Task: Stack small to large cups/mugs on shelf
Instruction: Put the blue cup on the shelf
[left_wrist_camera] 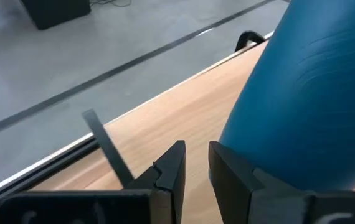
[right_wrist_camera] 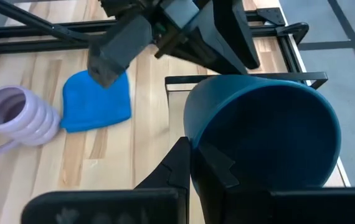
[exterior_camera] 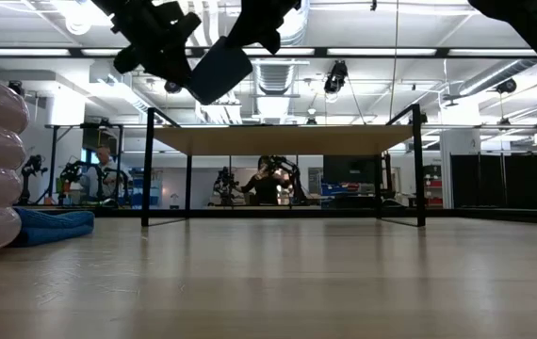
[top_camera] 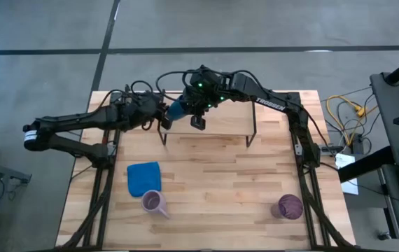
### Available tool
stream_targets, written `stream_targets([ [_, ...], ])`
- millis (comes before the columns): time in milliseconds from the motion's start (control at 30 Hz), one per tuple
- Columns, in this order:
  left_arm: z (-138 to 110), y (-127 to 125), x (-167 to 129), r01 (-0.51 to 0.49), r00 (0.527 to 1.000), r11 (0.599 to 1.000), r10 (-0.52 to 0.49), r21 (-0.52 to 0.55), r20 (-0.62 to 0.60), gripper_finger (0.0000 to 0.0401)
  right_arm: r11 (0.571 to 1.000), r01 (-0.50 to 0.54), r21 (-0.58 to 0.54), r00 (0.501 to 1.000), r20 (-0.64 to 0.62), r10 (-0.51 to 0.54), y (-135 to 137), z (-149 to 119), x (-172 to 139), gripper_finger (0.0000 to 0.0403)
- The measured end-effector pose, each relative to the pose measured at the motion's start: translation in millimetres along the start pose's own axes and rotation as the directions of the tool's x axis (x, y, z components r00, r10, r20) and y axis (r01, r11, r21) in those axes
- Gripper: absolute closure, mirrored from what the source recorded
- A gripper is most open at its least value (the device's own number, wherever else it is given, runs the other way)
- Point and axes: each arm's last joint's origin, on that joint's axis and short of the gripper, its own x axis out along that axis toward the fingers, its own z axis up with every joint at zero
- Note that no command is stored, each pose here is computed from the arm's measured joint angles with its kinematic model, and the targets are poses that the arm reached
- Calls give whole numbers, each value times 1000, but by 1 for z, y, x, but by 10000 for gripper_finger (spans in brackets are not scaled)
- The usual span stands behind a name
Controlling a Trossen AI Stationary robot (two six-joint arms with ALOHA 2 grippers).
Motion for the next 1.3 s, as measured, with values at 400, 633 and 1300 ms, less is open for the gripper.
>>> stream_targets([
  [400,-13,-4,18,66,998,998,-66,-23,-3,342,1000,7,-13,997,72,-6,-2,7,6,394],
  [633,-16,0,23,34,999,999,-35,-11,-37,342,1000,25,4,1000,17,-25,-7,-1,33,394],
  [1300,-13,13,25,-19,999,999,17,-29,-45,342,999,46,-2,999,5,-46,-10,-3,42,394],
])
